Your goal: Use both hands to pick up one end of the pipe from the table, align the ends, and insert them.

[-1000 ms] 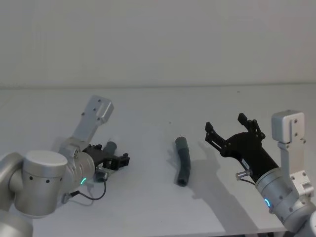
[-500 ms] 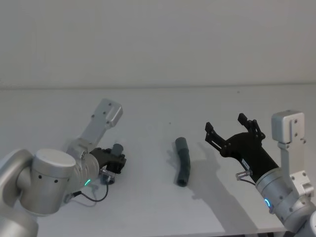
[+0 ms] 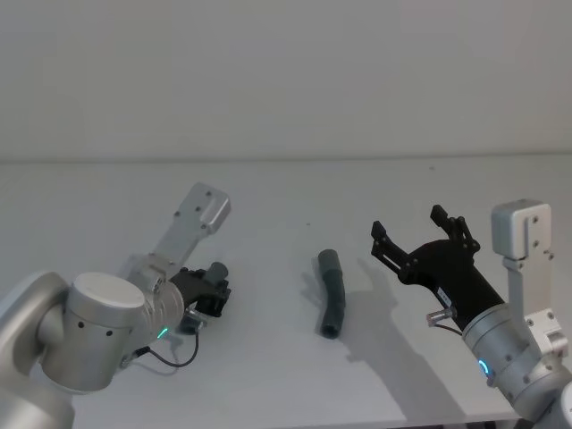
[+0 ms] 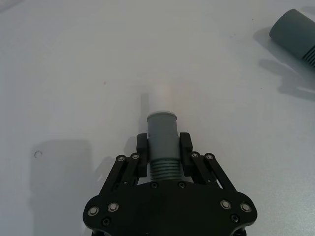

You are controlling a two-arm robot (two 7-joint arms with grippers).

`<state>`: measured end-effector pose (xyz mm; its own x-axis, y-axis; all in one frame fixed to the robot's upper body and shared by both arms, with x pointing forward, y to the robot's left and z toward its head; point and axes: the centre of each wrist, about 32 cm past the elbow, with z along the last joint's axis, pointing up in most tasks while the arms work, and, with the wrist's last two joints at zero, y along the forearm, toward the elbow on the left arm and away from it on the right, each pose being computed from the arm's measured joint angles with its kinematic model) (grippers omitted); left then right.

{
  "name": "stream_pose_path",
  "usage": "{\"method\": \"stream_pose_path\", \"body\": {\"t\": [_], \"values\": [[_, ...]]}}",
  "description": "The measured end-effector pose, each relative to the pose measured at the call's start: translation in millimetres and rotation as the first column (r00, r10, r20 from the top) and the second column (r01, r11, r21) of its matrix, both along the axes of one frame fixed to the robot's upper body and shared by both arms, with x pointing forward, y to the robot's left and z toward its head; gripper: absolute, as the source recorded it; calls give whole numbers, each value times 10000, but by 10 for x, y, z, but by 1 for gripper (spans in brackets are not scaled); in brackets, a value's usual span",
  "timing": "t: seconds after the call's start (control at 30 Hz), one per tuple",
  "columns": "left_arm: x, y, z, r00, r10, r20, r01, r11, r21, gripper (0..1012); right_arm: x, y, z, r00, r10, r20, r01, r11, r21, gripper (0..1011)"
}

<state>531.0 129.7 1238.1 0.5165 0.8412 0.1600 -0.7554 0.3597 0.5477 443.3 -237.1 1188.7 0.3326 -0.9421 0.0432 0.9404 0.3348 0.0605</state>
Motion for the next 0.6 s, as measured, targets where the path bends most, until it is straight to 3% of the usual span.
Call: {"method": "stream_pose_path", "body": {"t": [0.37, 0.5, 0.6], "values": [[46, 36, -20, 9940, -747, 800, 744, 9972, 61, 353, 0, 0, 0, 10000, 0, -1, 0, 10000, 0, 1004], [85, 77, -2, 9864, -1145, 1180, 1150, 9934, 29, 353, 0, 0, 0, 10000, 0, -2, 0, 10000, 0, 1004], [123, 118, 18, 9752, -1615, 1515, 1639, 9865, -33, 353, 0, 0, 0, 10000, 0, -1, 0, 10000, 0, 1004]]}}
